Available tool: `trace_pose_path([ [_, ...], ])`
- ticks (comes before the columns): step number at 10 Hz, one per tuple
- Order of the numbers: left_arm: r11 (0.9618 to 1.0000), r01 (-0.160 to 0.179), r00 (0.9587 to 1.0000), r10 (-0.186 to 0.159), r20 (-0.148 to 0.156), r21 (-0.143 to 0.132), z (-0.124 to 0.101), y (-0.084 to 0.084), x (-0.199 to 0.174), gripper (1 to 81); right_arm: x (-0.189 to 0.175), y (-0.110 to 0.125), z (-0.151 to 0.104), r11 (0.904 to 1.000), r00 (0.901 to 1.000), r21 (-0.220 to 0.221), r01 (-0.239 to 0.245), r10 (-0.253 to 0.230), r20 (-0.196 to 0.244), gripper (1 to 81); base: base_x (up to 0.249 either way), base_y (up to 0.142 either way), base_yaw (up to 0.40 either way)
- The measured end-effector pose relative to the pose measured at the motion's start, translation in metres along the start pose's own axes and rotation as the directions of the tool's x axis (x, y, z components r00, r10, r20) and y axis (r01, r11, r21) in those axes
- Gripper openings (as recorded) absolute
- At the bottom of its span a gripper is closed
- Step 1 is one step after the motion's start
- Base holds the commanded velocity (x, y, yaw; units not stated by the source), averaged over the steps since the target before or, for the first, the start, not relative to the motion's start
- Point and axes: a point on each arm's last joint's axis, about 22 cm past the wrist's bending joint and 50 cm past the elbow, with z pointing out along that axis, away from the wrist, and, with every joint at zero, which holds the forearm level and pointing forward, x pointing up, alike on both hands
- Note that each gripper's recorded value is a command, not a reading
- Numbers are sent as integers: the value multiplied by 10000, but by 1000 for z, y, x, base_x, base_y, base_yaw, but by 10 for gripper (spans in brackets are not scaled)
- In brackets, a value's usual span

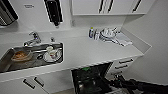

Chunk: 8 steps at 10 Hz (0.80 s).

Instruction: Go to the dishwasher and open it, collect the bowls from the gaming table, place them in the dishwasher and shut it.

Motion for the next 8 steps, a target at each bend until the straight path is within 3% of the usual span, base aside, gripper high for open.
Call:
trace_pose_path([
  [4, 10000, 15, 10000, -15, -42, -26, 0, 1, 1, 811, -33, 23, -21, 9993, 9986, -235, -278, 288, 451, 811, 0, 0, 0],
  [6, 10000, 11, 10000, -11, -97, -32, 0, 0, 5, 811, -101, 70, -35, 9913, 9869, -935, -921, 1034, 1242, 811, 0, 0, 0],
  [8, 10000, 16, 9999, -17, -172, -28, 0, 0, 11, 811, -154, 98, -48, 9817, 9726, -1371, -1318, 1548, 1732, 811, 0, 0, 0],
])
